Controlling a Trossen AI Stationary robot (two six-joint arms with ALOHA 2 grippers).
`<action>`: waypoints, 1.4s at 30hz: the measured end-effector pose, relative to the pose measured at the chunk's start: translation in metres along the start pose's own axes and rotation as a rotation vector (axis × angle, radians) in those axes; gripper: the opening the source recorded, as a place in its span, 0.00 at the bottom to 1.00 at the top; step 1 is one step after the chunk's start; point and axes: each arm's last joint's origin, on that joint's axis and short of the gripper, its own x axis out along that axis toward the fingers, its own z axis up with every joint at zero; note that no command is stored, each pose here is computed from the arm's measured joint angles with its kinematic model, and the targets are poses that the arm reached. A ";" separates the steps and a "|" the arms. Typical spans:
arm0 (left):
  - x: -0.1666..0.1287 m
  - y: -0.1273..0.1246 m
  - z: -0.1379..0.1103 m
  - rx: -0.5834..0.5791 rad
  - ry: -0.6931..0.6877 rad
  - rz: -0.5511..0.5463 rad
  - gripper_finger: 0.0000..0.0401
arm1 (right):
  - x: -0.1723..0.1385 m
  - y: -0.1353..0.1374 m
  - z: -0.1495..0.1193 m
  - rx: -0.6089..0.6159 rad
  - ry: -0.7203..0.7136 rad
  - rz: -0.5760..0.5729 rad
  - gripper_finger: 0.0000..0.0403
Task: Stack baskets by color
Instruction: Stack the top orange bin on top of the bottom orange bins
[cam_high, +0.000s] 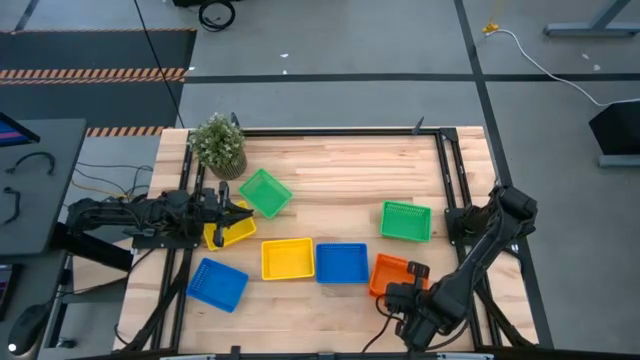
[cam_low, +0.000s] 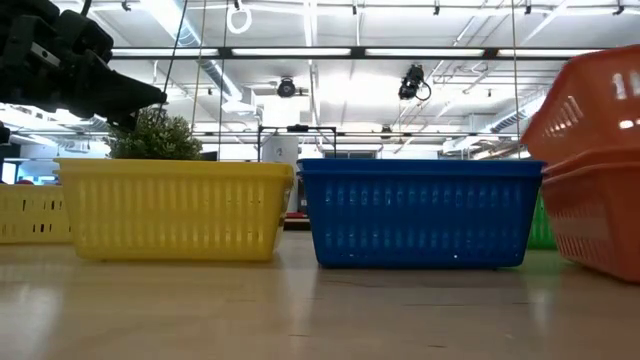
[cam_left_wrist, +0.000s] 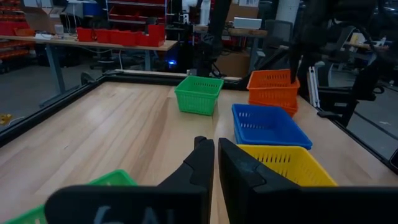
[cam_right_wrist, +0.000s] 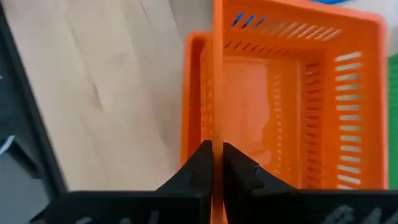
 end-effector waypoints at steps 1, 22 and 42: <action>0.000 0.000 0.000 0.000 0.000 0.001 0.07 | 0.001 0.000 0.000 -0.006 -0.009 -0.007 0.07; 0.000 0.000 0.000 0.000 0.000 0.000 0.08 | 0.003 -0.001 0.012 -0.020 -0.058 0.084 0.55; 0.000 0.000 0.000 0.000 0.000 0.000 0.08 | 0.052 -0.017 0.017 -0.135 0.049 0.111 0.36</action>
